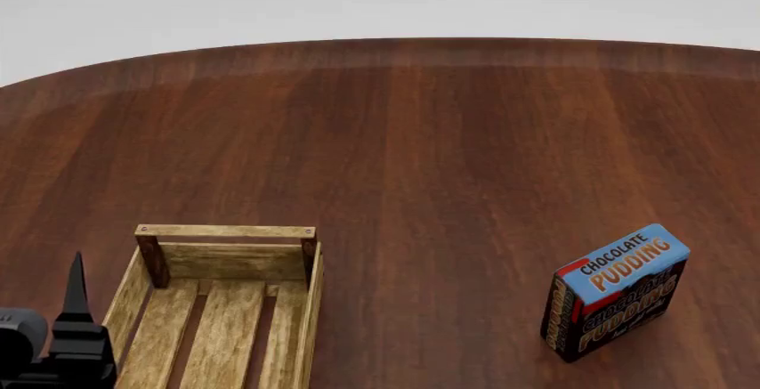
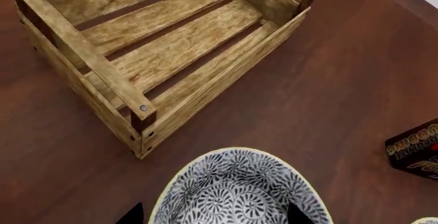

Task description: Stack the left bowl on the right bowl and place them in the tray.

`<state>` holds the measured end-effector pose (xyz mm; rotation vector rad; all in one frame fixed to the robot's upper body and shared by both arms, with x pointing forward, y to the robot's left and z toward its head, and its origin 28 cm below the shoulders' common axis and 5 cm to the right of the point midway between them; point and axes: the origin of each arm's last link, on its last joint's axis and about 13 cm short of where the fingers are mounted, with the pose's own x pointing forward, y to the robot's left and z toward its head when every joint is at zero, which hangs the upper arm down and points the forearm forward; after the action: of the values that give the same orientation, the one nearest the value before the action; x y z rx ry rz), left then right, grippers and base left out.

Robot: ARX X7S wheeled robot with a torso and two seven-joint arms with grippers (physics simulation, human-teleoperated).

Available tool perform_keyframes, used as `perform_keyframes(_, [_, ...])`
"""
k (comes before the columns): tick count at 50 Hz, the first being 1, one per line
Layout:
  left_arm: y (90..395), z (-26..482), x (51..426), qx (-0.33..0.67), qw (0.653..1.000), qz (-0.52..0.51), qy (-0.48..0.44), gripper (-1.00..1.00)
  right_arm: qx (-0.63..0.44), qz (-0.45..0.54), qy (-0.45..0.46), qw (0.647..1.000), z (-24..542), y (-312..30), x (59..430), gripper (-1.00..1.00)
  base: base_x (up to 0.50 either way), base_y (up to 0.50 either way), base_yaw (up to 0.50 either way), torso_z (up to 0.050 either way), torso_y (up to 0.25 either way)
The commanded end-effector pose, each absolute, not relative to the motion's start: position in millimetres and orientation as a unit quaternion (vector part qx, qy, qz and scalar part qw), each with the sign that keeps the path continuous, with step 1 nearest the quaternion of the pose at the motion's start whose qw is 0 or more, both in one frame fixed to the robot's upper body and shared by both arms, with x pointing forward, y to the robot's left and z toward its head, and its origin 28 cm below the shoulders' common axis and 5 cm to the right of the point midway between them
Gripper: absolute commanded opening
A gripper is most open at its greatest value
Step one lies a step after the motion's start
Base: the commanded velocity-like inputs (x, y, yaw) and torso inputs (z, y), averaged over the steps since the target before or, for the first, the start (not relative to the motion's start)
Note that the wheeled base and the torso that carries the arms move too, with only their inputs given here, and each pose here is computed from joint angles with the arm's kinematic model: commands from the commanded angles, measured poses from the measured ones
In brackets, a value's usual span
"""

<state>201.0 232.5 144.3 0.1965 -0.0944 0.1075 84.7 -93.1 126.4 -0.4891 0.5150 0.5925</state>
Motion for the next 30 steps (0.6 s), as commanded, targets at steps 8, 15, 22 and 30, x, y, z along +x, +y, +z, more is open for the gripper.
perform_keyframes(8, [231, 147, 203, 0.098, 0.993, 0.051, -0.049, 1.00, -0.255, 0.309, 0.287, 0.870, 115, -91, 84, 1.00, 0.00, 0.00, 0.00, 0.000, 0.000])
perform_keyframes(15, [232, 144, 203, 0.099, 0.993, 0.051, -0.047, 1.00, -0.252, 0.313, 0.292, 0.868, 110, -89, 86, 1.00, 0.00, 0.00, 0.00, 0.000, 0.000])
perform_keyframes(22, [233, 143, 202, 0.099, 0.993, 0.052, -0.047, 1.00, -0.248, 0.310, 0.296, 0.869, 103, -87, 90, 1.00, 0.00, 0.00, 0.00, 0.000, 0.000])
perform_keyframes(30, [233, 142, 201, 0.098, 0.993, 0.053, -0.047, 1.00, -0.243, 0.318, 0.304, 0.865, 95, -83, 94, 1.00, 0.00, 0.00, 0.00, 0.000, 0.000])
